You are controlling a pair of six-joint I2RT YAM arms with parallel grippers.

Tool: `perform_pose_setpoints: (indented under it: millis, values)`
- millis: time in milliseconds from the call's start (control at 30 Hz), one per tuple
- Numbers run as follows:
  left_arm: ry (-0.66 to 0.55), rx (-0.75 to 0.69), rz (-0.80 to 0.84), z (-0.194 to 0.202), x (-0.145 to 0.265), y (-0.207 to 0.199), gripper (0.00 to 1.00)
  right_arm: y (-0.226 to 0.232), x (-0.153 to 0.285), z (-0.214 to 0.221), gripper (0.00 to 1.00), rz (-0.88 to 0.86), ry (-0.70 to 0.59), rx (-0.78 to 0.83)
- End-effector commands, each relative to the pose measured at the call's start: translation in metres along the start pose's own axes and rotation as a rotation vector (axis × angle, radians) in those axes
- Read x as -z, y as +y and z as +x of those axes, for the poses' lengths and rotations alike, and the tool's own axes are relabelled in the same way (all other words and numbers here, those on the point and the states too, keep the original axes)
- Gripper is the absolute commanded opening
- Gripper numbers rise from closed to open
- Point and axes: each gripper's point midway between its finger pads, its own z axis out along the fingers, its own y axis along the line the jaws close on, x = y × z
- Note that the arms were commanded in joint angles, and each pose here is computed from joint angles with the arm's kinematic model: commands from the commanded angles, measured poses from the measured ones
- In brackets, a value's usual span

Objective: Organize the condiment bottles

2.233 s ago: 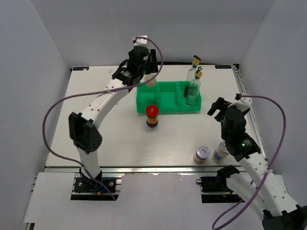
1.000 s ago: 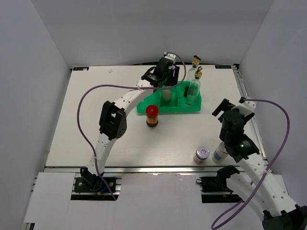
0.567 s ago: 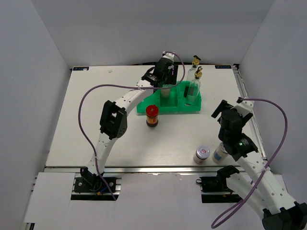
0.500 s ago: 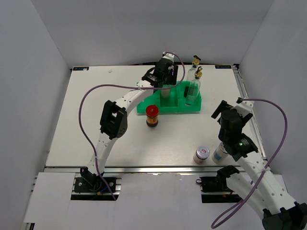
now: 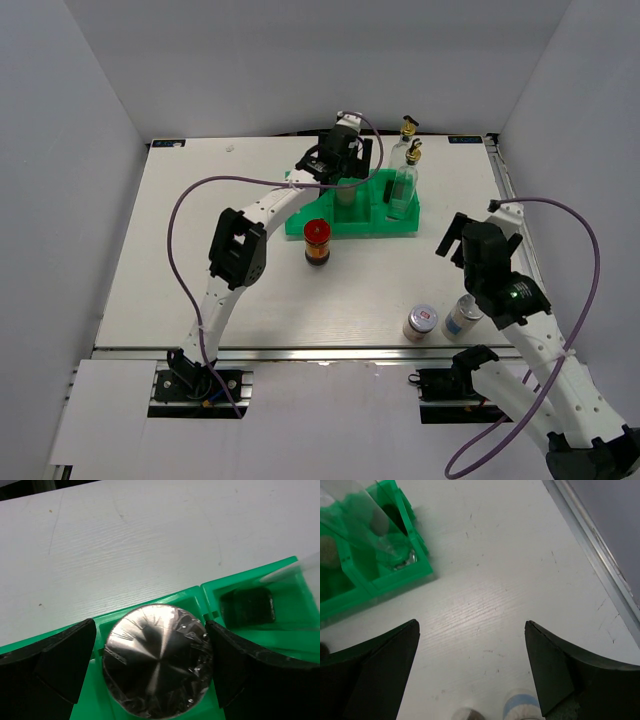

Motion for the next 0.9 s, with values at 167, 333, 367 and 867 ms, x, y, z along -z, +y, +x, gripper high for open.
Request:
perform_pose_setpoints:
  millis: [167, 333, 367, 867]
  values:
    - [-0.088, -0.008, -0.006, -0.057, 0.036, 0.01, 0.98, -0.016, 0.02, 0.021, 0.89, 0.061, 0.162, -0.002]
    - [-0.158, 0.014, 0.021, -0.094, 0.062, 0.008, 0.98, -0.024, 0.02, 0.029, 0.89, 0.096, 0.16, -0.017]
    - [-0.184, 0.019, 0.035, -0.107, 0.073, 0.007, 0.98, -0.025, 0.019, 0.03, 0.89, 0.103, 0.165, -0.018]
    - [-0.34, 0.175, -0.12, -0.139, 0.198, 0.125, 0.98, -0.045, 0.032, 0.077, 0.89, 0.278, 0.42, -0.015]
